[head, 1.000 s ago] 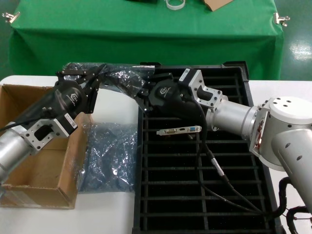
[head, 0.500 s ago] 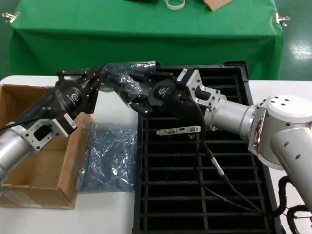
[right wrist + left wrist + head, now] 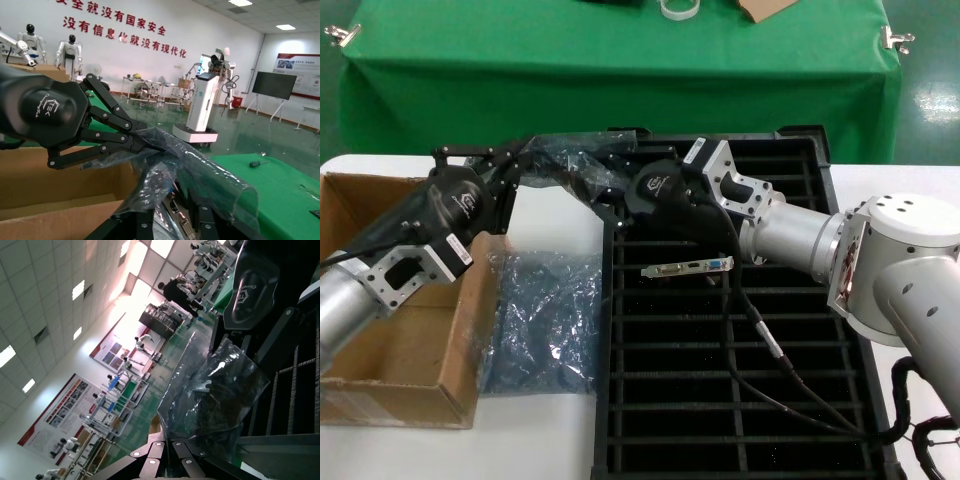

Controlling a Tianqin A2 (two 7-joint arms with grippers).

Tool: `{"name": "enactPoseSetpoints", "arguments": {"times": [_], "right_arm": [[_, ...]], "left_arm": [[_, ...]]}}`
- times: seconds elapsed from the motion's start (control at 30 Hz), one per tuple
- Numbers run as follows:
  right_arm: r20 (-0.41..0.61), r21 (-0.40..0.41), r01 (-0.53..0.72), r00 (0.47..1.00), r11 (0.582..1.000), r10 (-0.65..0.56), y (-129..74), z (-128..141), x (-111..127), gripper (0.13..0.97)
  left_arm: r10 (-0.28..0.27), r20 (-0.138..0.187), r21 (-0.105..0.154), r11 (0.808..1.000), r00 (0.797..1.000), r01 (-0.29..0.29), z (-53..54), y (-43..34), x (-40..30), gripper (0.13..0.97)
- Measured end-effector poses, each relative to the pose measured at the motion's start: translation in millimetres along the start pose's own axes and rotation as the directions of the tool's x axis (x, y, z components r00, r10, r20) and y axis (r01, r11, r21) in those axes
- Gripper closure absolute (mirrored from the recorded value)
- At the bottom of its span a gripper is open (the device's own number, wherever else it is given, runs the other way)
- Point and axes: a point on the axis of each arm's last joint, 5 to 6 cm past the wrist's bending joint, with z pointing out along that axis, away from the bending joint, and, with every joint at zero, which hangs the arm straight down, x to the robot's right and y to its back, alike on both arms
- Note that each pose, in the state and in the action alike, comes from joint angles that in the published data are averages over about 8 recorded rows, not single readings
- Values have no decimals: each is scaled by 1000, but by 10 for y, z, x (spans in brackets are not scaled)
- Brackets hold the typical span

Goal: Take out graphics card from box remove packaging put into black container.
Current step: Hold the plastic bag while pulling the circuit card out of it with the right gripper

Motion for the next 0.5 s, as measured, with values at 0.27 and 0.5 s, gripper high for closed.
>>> {"name": "enactPoseSetpoints", "arguments": {"times": [0.27,0.5], "right_arm": [[-3,-3,-3,1000,1000,3,6,-4,21,853],[-7,-2,-4,1000,1000,4,-1,-16,43,898]], "left_arm": [[14,7,-15,1000,1000,-14,8,40,6,959],[48,13,-31,998,999,-47,27,69,33,959]]}}
